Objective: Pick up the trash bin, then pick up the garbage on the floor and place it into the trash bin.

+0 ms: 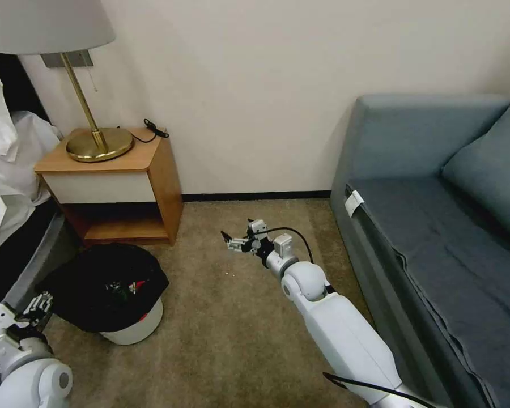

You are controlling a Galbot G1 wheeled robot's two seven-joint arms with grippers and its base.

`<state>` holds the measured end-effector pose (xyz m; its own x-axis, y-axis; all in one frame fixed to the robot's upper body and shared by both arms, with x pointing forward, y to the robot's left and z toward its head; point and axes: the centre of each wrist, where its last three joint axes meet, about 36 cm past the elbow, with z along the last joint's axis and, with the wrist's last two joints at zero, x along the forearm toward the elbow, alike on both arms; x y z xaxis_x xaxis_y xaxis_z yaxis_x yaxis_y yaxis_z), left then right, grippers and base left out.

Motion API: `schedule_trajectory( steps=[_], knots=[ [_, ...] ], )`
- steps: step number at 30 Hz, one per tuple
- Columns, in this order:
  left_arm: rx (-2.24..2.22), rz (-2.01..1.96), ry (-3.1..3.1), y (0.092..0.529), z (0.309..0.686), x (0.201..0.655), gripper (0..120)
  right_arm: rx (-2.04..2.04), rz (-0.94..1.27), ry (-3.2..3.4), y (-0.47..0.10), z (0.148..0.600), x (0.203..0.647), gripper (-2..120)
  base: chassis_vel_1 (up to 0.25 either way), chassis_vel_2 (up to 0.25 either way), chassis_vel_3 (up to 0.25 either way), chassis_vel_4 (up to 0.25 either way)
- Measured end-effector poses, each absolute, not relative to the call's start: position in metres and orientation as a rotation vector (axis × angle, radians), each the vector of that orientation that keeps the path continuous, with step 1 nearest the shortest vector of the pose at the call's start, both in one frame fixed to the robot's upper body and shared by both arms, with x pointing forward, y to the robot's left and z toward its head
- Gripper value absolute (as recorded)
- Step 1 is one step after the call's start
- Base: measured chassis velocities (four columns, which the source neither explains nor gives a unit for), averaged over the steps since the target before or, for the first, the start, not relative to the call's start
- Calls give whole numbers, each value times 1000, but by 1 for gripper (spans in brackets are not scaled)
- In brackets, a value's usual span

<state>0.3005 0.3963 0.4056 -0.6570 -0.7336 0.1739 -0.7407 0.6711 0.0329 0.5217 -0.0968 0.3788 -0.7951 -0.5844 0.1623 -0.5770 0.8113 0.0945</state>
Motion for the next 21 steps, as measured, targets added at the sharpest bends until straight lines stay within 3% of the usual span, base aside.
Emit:
schedule_trajectory(
  steps=[12,21],
  knots=[
    [1346,47,-2547,409,396,285,100,913,-76,-2790,-96,373,523,100,0,0,0,0],
    [1370,-211,-2717,416,421,282,100,873,-112,-2778,-97,367,515,100,0,0,0,0]
  ],
)
